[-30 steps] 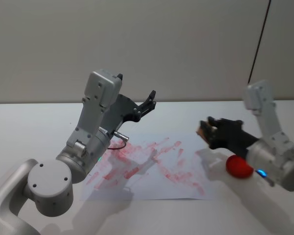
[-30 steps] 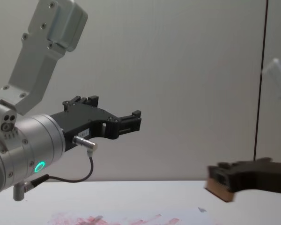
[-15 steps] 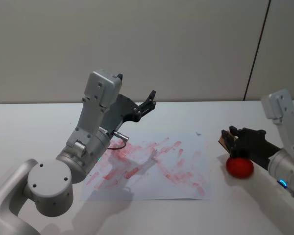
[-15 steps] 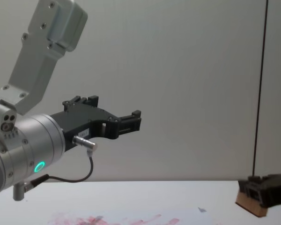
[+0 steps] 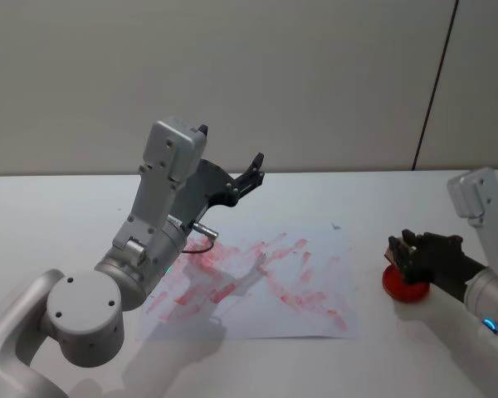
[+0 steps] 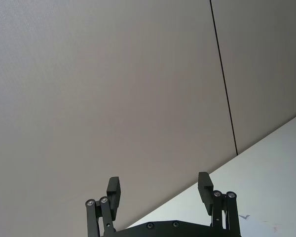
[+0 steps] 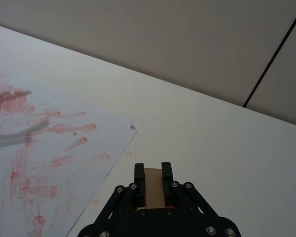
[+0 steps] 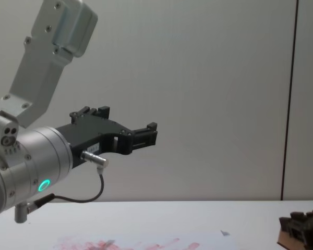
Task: Use the one hand to pick up the stamp and affix it onto the A4 paper.
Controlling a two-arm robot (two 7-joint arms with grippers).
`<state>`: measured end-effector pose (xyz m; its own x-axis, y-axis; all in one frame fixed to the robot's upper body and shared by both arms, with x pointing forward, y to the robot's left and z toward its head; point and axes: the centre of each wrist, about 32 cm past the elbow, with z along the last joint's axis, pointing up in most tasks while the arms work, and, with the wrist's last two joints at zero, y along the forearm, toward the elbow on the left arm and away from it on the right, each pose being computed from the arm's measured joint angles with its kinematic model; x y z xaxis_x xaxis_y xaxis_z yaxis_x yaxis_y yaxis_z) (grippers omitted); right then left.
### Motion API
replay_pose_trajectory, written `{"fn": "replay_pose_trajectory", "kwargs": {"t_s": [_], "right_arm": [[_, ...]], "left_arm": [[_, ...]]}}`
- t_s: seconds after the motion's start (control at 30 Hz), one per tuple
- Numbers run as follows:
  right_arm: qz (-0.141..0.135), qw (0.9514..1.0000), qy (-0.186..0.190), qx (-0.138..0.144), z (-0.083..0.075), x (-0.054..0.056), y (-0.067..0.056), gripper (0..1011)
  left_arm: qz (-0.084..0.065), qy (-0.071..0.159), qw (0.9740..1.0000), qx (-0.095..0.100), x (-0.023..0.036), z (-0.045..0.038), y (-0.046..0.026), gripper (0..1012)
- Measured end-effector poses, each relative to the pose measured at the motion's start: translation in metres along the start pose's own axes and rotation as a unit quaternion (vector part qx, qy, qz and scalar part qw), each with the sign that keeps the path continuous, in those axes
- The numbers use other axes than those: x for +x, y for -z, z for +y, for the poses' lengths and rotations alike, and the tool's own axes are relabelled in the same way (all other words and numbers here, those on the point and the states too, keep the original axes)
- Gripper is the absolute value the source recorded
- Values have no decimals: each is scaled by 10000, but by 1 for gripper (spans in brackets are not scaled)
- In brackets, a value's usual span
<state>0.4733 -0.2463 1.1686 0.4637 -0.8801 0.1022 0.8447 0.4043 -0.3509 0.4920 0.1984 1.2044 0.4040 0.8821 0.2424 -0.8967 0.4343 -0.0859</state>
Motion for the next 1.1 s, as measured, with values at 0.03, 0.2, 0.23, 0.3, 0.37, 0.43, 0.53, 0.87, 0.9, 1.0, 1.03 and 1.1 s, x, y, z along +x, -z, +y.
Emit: {"fn": "replay_pose_trajectory", "kwargs": {"t_s": [0.03, 0.2, 0.23, 0.3, 0.37, 0.43, 0.53, 0.87, 0.9, 1.0, 1.03, 1.1], "right_arm": [[-5, 10000, 12, -22, -2, 1, 13, 194], [-23, 9999, 48, -86, -3, 6, 48, 195], [-25, 9999, 52, -93, -3, 7, 51, 195], [-31, 9999, 57, -109, -2, 9, 57, 194], [-35, 9999, 62, -130, 0, 11, 64, 195], [-43, 9999, 67, -148, 3, 14, 67, 195], [-52, 9998, 70, -168, 6, 17, 72, 194], [-69, 9998, 68, -201, 15, 21, 75, 195], [-69, 9997, 68, -203, 15, 21, 76, 214], [-71, 9997, 68, -210, 17, 22, 77, 264], [-71, 9997, 68, -210, 17, 22, 77, 301], [-74, 9997, 69, -214, 17, 23, 78, 359]], "left_arm": [[0, 0, 10000, 0, 0, 0, 0, 1001], [0, 0, 10000, 0, 0, 0, 0, 1001], [0, 0, 10000, 0, 0, 0, 0, 1001], [0, 0, 10000, 0, 0, 0, 0, 1001], [0, 0, 10000, 0, 0, 0, 0, 1001], [0, 0, 10000, 0, 0, 0, 0, 1001], [0, 0, 10000, 0, 0, 0, 0, 1001], [0, 0, 10000, 0, 0, 0, 0, 1001], [0, 0, 10000, 0, 0, 0, 0, 1001], [0, 0, 10000, 0, 0, 0, 0, 1001], [0, 0, 10000, 0, 0, 0, 0, 1001], [0, 0, 10000, 0, 0, 0, 0, 1001]]}}
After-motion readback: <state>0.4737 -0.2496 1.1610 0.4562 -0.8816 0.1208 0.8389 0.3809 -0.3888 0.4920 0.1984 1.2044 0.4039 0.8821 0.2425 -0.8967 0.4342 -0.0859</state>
